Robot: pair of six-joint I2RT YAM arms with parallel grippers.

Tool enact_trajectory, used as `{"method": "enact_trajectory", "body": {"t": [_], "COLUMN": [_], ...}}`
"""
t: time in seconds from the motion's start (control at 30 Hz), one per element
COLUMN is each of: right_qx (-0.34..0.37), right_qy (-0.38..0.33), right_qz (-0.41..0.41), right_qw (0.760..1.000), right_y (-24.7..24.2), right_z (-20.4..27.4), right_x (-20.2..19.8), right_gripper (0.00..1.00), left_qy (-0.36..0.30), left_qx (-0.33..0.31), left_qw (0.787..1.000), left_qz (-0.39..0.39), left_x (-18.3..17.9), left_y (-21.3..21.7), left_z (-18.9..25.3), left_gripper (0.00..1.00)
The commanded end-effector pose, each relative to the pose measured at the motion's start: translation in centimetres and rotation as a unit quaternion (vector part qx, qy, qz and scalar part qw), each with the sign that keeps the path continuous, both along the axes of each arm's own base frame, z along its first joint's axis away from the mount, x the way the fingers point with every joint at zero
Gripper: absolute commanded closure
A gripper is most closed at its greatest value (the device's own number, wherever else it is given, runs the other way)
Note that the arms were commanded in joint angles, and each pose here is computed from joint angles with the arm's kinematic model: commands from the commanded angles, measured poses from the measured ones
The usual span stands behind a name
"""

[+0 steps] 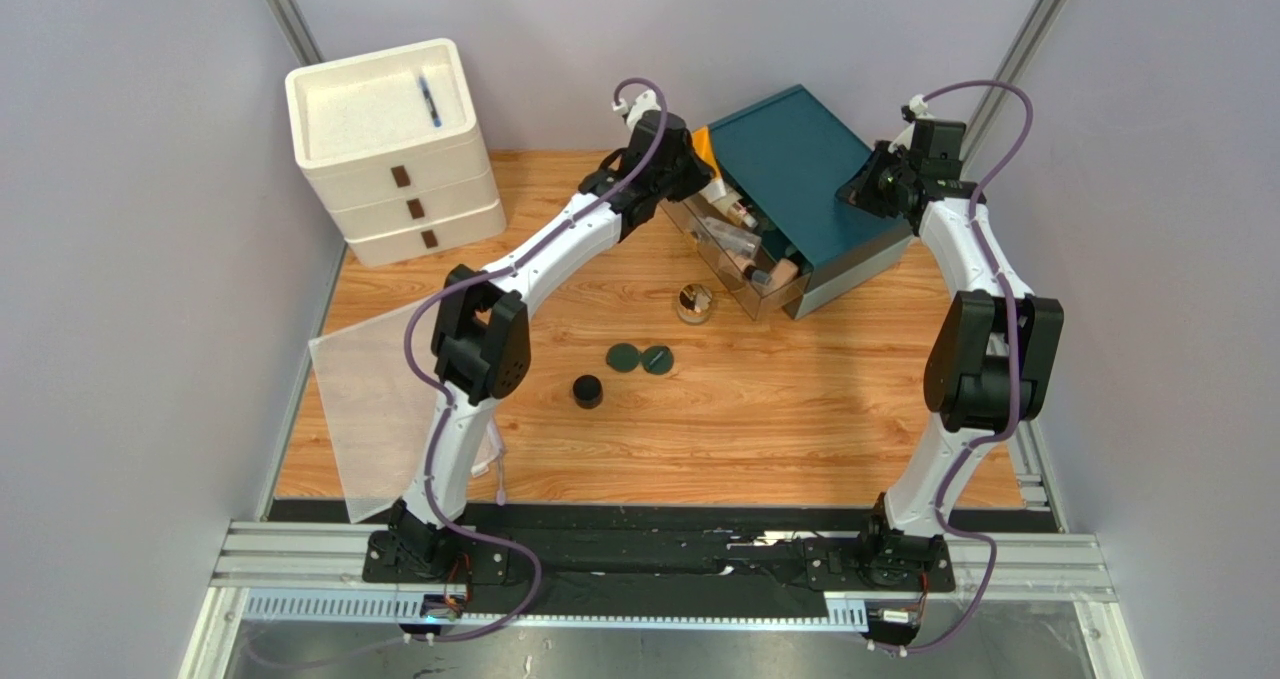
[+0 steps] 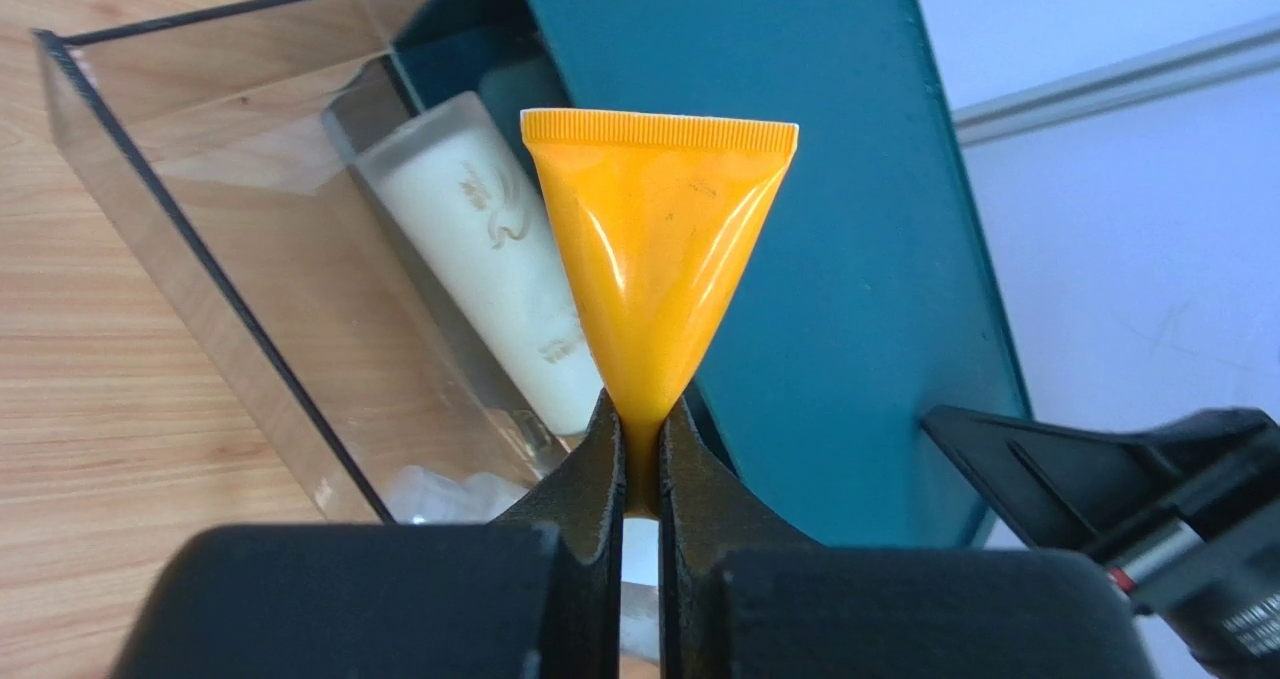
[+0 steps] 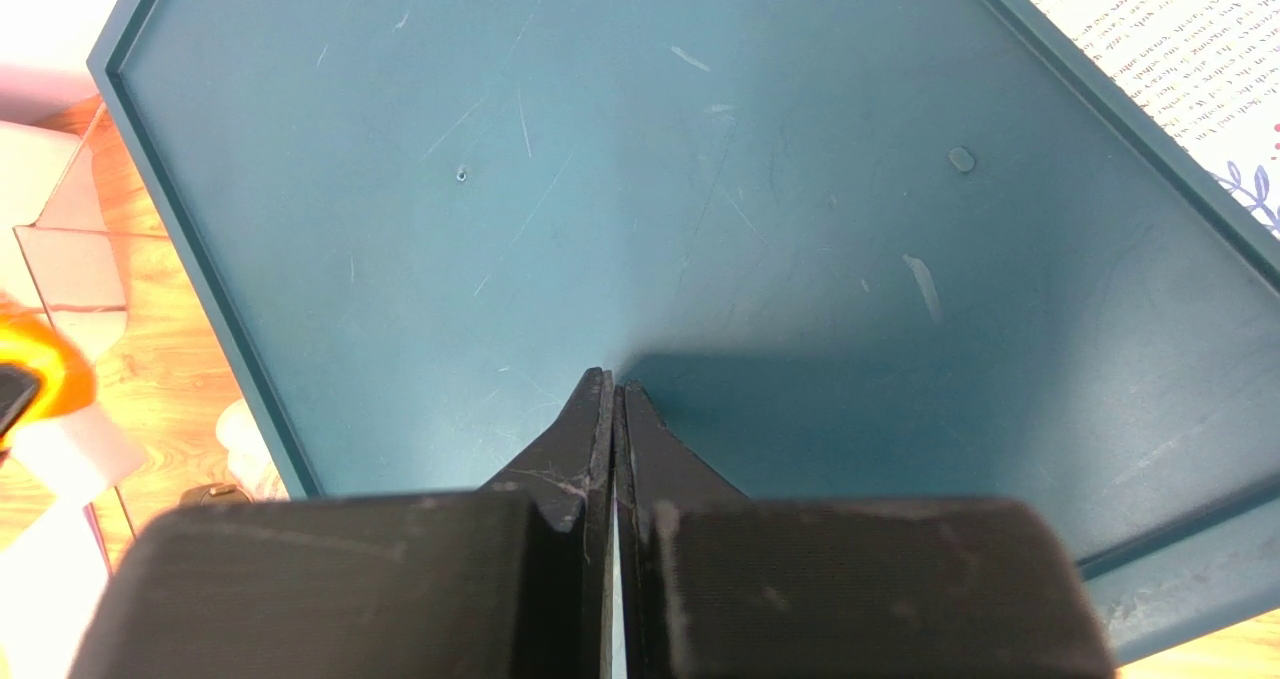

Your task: Organize the makeup

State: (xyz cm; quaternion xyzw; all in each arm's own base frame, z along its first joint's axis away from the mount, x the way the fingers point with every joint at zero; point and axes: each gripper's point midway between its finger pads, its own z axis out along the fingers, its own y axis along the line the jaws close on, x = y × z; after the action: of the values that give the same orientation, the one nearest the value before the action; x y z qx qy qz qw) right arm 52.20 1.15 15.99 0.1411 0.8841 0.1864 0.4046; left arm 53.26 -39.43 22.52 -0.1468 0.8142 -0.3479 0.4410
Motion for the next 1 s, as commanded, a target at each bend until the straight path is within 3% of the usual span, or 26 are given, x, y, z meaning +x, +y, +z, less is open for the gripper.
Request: {"method": "enact_trajectory", "body": {"t": [0.0, 0.03, 0.1, 0.13, 0.2, 0.3, 0.47, 0.5, 0.57, 0.6, 0.77, 0.97], "right_qx": [-0.028, -0.027, -0.025, -0.024, -0.025, -0.026, -0.030, -0.031, -0.030, -0.030, -0.030, -0.030], "right_qy": [0.309, 0.310, 0.311, 0.312, 0.310, 0.310, 0.310, 0.311, 0.312, 0.312, 0.314, 0.314], "right_qz": [0.006, 0.006, 0.007, 0.007, 0.008, 0.006, 0.006, 0.006, 0.006, 0.006, 0.006, 0.007], "right_qw": [0.950, 0.950, 0.950, 0.950, 0.950, 0.950, 0.950, 0.950, 0.950, 0.949, 0.949, 0.949], "right_y": [-0.2, -0.2, -0.1, -0.1, -0.1, -0.2, -0.3, -0.3, -0.3, -0.3, -0.3, -0.3], "right_z": [-15.8, -15.8, -15.9, -15.9, -15.8, -15.8, -15.8, -15.9, -16.0, -16.0, -16.1, -16.0], "right_x": [-11.7, -11.7, -11.7, -11.7, -11.6, -11.6, -11.6, -11.6, -11.6, -11.6, -11.6, -11.5], "right_gripper": [1.00, 1.00, 1.00, 1.00, 1.00, 1.00, 1.00, 1.00, 1.00, 1.00, 1.00, 1.00], "left_qy": [-0.017, -0.006, -0.004, -0.007, -0.015, -0.039, -0.048, -0.040, -0.022, -0.003, 0.078, 0.152], "left_qx": [-0.024, -0.020, -0.019, -0.021, -0.020, -0.023, -0.007, -0.002, -0.007, -0.001, -0.004, -0.023], "left_qw": [0.999, 0.999, 0.999, 0.999, 1.000, 0.999, 0.999, 0.999, 1.000, 1.000, 0.996, 0.988], "left_qz": [0.020, 0.030, 0.029, 0.024, 0.014, -0.004, -0.017, -0.015, -0.002, 0.005, 0.030, -0.019], "left_x": [1.0, 1.2, 1.2, 1.3, 1.2, 0.9, -0.6, -1.4, -2.0, -2.8, -5.0, -6.3], "left_y": [0.9, 1.4, 1.5, 1.4, 1.3, 1.4, 3.2, 3.9, 5.4, 6.3, 8.6, 6.4], "left_z": [3.3, 2.7, 2.5, 2.9, 3.5, 5.5, 6.8, 6.2, 5.5, 3.9, -1.4, -6.9], "left_gripper": [0.84, 0.58, 0.34, 0.01, 0.00, 0.04, 0.26, 0.46, 0.75, 1.00, 1.00, 1.00]}}
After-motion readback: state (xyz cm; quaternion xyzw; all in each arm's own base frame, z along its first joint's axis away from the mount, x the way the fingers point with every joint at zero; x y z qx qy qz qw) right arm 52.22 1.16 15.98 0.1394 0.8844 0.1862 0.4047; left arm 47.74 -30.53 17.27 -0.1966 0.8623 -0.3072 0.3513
